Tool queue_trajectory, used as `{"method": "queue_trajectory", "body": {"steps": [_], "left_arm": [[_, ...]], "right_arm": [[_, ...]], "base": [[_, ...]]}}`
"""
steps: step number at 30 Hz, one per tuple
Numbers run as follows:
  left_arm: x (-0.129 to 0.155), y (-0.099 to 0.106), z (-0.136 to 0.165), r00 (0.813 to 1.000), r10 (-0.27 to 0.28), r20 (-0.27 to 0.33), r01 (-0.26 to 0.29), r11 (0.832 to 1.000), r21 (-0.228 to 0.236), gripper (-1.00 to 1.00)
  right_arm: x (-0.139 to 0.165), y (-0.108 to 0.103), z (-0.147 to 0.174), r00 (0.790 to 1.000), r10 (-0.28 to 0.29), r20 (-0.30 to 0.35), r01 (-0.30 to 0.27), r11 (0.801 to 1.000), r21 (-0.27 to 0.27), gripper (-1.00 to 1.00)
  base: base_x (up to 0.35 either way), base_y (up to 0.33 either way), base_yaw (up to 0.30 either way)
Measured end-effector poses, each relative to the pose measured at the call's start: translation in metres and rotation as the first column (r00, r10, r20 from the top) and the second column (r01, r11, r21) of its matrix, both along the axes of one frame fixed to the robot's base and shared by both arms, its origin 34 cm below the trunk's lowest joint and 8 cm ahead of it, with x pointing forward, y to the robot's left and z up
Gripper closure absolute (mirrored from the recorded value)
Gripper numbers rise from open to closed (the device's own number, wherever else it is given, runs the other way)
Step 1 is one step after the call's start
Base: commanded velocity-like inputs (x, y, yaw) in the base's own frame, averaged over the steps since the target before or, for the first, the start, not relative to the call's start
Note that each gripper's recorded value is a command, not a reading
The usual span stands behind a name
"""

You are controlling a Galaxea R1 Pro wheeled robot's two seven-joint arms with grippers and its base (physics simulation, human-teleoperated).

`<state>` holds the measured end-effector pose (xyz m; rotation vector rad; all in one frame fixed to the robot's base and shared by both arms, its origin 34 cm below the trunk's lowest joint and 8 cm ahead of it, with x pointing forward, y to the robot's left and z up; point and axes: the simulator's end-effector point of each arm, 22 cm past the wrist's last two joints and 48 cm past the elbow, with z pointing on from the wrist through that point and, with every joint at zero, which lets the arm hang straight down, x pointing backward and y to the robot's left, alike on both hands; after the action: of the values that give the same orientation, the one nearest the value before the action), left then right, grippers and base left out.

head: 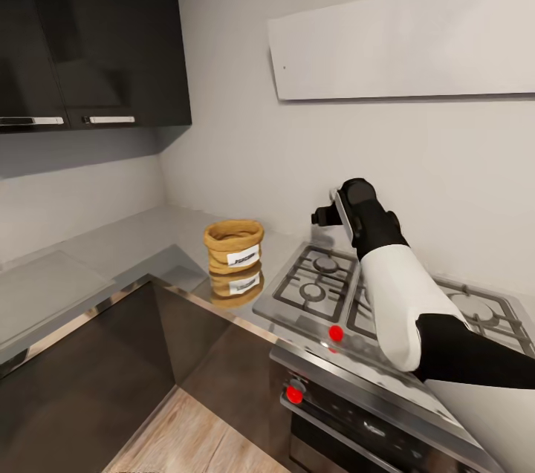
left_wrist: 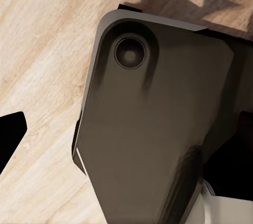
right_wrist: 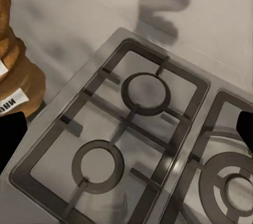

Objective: In the kitchen, take the popcorn bag from the countertop, put it into the microwave, and heat it until the popcorn is cooked so the cooked popcorn ends up inside the bag.

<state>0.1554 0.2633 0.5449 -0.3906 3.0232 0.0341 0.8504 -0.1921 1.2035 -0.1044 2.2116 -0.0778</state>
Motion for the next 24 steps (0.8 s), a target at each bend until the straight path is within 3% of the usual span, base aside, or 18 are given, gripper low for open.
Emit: {"method": "queue_trajectory", "body": {"steps": [13,24], "left_arm": [[0.0,-0.0003,0.0,1.0,0.0,0.0,0.0,1.0,0.0,-1.0],[-0.0005,0.0002,0.0001,1.0,0.0,-0.001,0.0,1.0,0.0,-1.0]], "right_arm": [[0.0,-0.0004,-0.0005,1.0,-0.002,-0.001,0.002,1.0,0.009,-1.0],[-0.0007,-0.0001,-0.0001,1.0,-0.001,-0.001,0.001,1.0,0.013,-1.0]], "base": [[0.001,0.0,0.286],[0.281,0.0,0.029]]}}
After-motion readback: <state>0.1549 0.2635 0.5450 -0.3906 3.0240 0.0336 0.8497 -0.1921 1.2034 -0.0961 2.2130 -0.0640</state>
